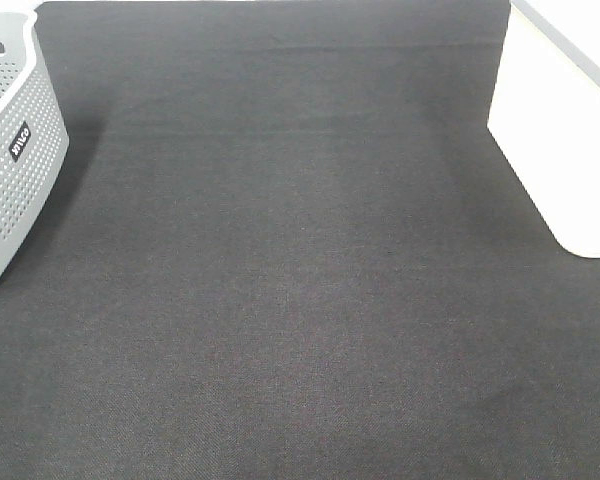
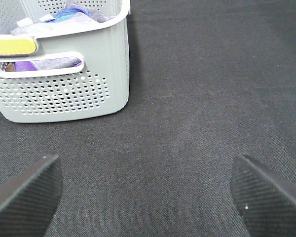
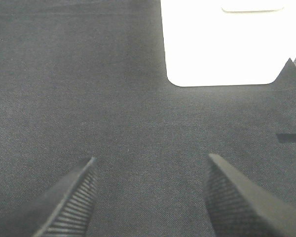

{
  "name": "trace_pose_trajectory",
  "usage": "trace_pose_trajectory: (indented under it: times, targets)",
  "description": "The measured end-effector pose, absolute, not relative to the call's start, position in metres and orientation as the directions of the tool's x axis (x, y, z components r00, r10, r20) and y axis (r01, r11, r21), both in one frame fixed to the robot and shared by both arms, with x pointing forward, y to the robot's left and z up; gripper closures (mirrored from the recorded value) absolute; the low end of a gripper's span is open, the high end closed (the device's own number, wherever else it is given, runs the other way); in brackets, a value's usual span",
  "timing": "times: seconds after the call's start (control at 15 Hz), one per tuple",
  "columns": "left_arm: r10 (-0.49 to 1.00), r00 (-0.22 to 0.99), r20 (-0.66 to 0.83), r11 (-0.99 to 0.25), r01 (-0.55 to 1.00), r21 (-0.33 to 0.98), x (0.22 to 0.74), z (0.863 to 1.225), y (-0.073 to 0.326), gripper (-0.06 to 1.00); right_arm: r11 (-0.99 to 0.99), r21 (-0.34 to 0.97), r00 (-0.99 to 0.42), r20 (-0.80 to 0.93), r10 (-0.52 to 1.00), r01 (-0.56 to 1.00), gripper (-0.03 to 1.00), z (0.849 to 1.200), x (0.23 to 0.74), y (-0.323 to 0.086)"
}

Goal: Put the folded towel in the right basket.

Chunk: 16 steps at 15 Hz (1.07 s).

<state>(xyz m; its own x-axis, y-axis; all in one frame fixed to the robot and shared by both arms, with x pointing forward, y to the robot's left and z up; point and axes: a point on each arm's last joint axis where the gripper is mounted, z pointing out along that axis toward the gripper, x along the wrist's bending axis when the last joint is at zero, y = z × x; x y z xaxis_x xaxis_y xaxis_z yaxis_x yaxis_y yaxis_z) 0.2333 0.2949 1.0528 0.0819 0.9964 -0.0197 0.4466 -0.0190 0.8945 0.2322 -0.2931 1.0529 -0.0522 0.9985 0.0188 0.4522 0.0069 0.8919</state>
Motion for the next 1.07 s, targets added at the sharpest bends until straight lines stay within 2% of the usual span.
trace_pose_trajectory:
  times: [1.07]
  targets:
    - [0.996,0.082,-0.020,-0.019,0.447,0.895,0.2333,1.0528,0.2949,0.07,0.007,0.892,-0.052,0.019,0.998,0.452,0.37,1.0529,0.2322,-0.2931]
